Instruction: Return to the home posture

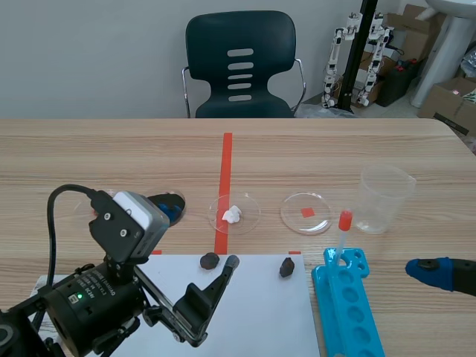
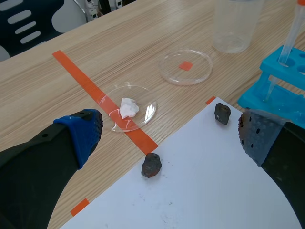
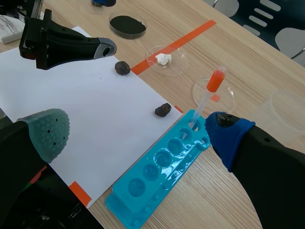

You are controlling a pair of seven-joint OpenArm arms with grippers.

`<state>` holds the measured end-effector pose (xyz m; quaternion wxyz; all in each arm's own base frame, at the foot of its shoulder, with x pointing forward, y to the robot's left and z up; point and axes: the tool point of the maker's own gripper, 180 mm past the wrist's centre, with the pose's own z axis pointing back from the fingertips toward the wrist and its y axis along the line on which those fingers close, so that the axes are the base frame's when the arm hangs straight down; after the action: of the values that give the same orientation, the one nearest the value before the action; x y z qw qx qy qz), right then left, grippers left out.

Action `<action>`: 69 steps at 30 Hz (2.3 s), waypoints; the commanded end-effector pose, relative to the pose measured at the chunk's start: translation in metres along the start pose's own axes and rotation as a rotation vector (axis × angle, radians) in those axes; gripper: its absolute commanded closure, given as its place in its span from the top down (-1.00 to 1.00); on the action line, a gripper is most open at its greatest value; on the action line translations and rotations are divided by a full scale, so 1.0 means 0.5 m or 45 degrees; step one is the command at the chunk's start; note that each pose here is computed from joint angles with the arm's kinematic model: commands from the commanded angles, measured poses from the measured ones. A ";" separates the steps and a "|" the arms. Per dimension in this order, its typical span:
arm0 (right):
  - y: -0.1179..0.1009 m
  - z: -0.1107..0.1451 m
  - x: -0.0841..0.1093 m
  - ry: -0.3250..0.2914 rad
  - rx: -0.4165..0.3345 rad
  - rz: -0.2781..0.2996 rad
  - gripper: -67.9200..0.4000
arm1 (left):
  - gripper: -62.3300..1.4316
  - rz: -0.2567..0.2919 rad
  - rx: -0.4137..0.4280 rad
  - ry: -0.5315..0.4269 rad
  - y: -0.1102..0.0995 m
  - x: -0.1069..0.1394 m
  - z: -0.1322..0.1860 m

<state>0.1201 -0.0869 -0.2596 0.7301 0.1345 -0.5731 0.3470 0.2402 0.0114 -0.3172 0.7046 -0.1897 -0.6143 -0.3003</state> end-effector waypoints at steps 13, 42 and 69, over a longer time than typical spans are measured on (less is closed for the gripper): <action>-0.005 0.000 0.012 -0.030 -0.012 0.000 0.74 | 0.92 0.064 -0.051 -0.032 0.003 0.022 0.008; -0.005 0.000 0.012 -0.030 -0.012 0.000 0.74 | 0.92 -0.062 0.188 0.135 0.052 0.109 0.249; -0.005 0.000 0.012 -0.030 -0.012 -0.001 0.74 | 0.92 -0.030 0.142 0.203 0.014 0.104 0.276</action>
<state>0.1201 -0.0869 -0.2596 0.7301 0.1345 -0.5731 0.3470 0.1408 0.0976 -0.2510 0.7669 -0.1154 -0.5601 -0.2914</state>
